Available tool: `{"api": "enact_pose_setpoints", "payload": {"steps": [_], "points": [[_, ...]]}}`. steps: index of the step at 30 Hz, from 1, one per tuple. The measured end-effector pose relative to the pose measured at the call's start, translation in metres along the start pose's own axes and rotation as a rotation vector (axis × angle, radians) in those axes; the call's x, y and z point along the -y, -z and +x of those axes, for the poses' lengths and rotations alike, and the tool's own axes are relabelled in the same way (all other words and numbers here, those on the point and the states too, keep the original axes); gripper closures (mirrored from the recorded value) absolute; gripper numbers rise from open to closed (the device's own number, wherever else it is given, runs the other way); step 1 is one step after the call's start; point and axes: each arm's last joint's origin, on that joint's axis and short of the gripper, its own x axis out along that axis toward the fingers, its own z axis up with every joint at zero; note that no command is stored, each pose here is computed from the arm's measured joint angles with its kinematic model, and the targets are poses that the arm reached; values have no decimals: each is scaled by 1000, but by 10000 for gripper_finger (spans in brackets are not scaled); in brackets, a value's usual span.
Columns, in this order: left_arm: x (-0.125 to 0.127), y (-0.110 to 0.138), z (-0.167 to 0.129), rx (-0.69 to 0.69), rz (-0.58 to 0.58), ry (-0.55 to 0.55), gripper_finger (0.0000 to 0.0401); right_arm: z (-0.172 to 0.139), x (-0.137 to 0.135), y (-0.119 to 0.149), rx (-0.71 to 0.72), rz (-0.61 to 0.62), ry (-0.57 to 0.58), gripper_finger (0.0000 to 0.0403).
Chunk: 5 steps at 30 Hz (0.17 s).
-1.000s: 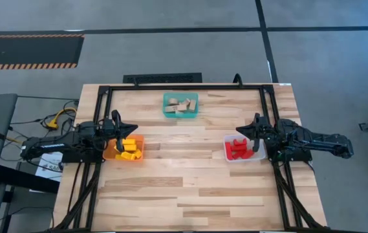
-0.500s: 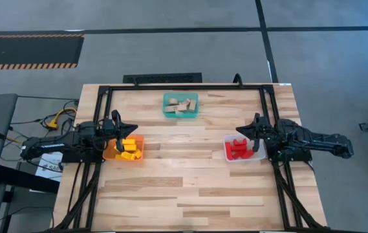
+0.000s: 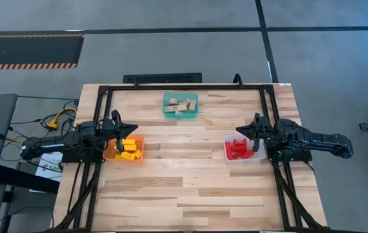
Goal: Sort & place blocks by color
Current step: Return to Home Position
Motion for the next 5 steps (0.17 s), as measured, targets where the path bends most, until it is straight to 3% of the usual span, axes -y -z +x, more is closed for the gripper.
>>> {"api": "enact_pose_setpoints", "payload": {"steps": [5], "points": [[0, 0, 0, 0, 0, 0, 401, 0, 0, 0, 0, 0, 0, 375]]}}
